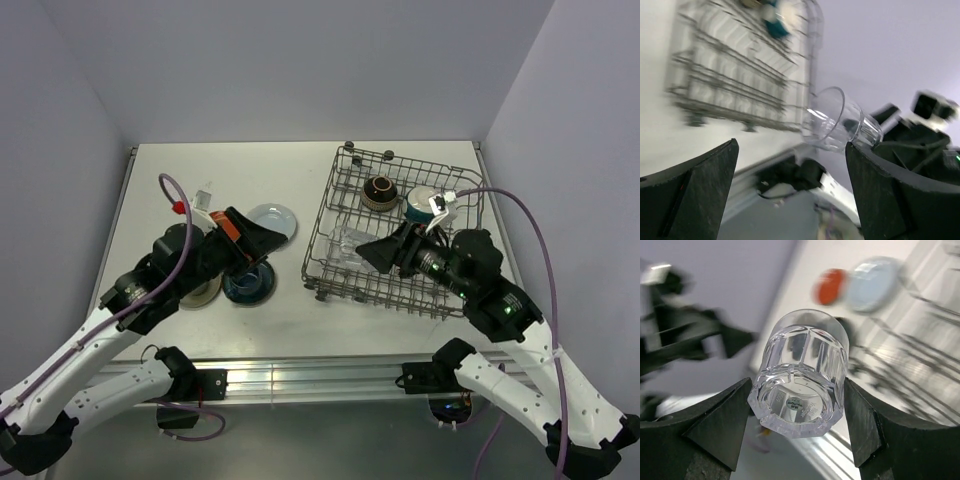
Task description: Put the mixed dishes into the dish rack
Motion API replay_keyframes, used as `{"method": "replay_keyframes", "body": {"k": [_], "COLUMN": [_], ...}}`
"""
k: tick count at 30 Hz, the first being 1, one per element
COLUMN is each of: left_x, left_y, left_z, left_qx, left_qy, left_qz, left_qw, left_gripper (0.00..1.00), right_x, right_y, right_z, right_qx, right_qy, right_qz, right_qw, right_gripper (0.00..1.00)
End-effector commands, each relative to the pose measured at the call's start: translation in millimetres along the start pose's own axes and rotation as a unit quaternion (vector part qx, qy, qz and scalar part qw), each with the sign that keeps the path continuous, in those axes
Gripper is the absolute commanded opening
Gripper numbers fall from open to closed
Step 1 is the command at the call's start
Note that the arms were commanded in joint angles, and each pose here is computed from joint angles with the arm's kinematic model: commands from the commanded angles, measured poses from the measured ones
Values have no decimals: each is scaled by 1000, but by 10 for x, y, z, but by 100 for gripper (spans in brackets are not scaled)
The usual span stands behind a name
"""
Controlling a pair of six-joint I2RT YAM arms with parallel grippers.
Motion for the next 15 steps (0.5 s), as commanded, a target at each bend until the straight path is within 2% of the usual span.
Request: {"method": "replay_keyframes", "body": {"k": [1,2,3,7,11,15], "left_x": [-123,-141,-128,-111,-202,-309], "left_y": [105,105,90,14,-14,-91], "left_z": [673,709,795,835,918,1003], "left_qx": [-202,-216,-237,-228,-244,-277], "left_qy": [-34,-37,-40,-37,-33,-41], "left_qz": [-32,-34,-29,-25,-41,-35], "left_qw": [978,975,970,973,968,959], "left_gripper": [93,93,93,92,92,91], "right_x": [-172,-308,-363,-449,-522,-598], "right_y": [120,188,242,505,628,645], "right_z": [-644,-815,-888,-1353,-1596,-1782], "right_qx": [222,286,321,481,537,563], "right_qy": [45,61,70,104,109,93], "right_qz": [-39,-76,-85,-94,-94,-83], "right_qw": [973,953,941,865,832,817], "right_gripper": [0,0,0,0,0,0]}}
Point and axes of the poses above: each gripper's point midway between its finger pads, its own y axis back along the fingers, its own z axis along the line the jaws close on, x = y × z, the point moved 3 cm from there along y, back along the fingers, and after that the axes turned 9 degrees about -y, right-handed, at the moved point
